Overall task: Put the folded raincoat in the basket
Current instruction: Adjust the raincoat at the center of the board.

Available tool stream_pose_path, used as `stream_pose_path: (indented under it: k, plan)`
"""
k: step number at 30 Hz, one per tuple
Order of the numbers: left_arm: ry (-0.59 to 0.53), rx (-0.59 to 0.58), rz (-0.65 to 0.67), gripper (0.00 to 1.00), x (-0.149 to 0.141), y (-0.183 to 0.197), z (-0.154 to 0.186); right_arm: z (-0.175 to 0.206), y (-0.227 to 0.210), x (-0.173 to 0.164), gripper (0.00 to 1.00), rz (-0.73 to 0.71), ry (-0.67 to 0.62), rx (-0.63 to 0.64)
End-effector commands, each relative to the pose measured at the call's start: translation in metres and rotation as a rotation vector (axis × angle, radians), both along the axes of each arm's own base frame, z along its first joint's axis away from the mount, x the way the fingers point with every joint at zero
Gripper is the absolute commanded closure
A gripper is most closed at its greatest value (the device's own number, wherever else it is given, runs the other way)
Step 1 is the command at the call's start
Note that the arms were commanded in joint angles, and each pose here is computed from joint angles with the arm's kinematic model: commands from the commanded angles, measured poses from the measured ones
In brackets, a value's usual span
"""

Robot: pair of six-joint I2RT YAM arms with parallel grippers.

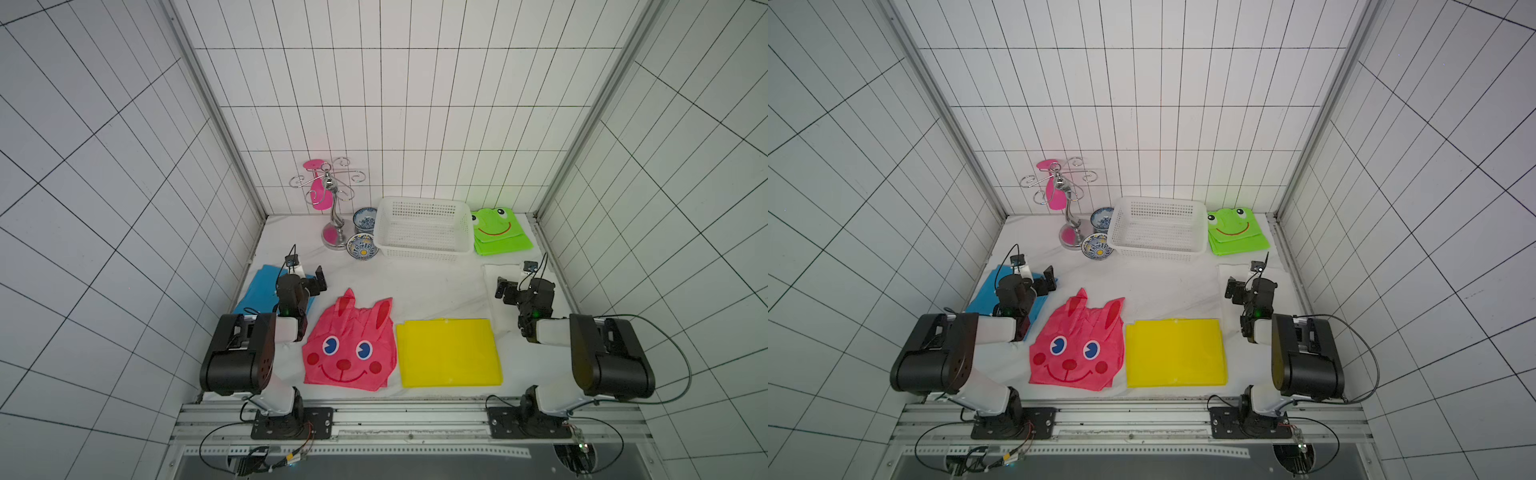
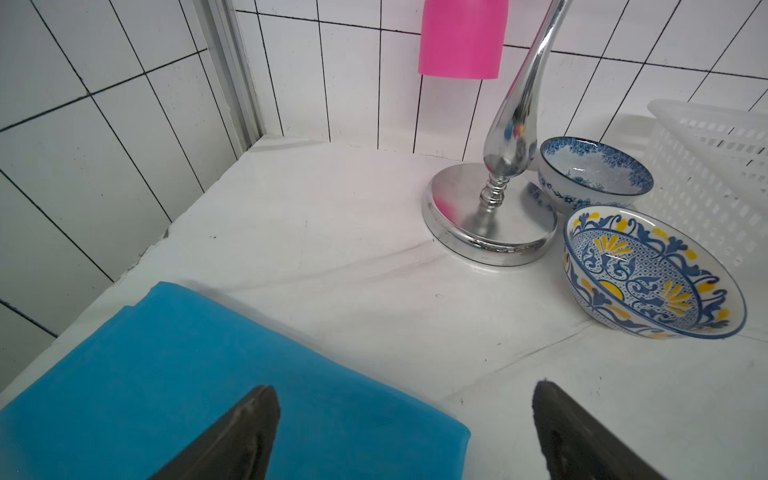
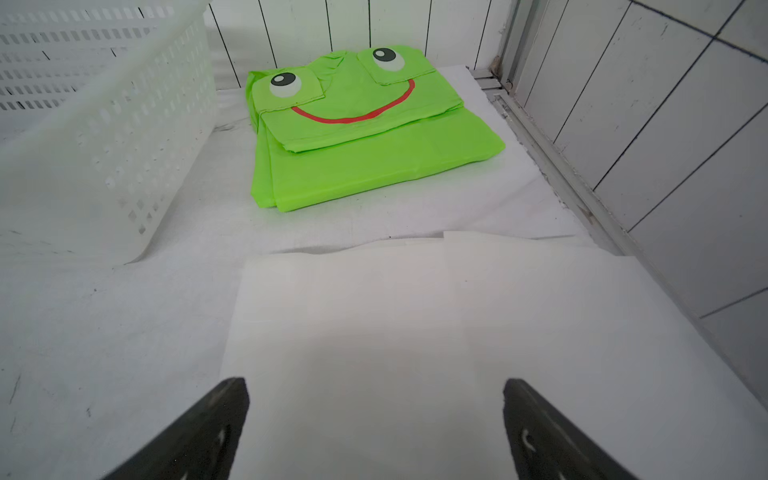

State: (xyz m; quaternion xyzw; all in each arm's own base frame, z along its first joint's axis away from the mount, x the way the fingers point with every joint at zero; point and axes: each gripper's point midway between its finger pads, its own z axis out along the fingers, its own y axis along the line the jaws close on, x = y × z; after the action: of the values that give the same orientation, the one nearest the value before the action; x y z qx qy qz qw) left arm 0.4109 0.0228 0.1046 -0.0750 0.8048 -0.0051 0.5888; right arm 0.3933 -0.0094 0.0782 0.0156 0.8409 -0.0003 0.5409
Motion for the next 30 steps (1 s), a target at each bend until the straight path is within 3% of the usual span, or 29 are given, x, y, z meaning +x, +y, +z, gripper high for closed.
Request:
stream_pose_path:
  k: [1, 25, 30]
  plan:
    - [-0.018, -0.003, 0.011, 0.02, 0.003, 0.003, 0.009, 0.014, -0.005, 0.01, 0.01, -0.014, -0.036, 0.002]
    - [-0.019, 0.001, 0.015, 0.02, 0.003, 0.002, 0.009, 0.014, -0.005, 0.01, 0.01, -0.016, -0.038, 0.007]
    - [-0.021, 0.004, 0.019, 0.02, 0.003, 0.003, 0.009, 0.03, -0.011, 0.009, 0.01, -0.054, -0.061, 0.006]
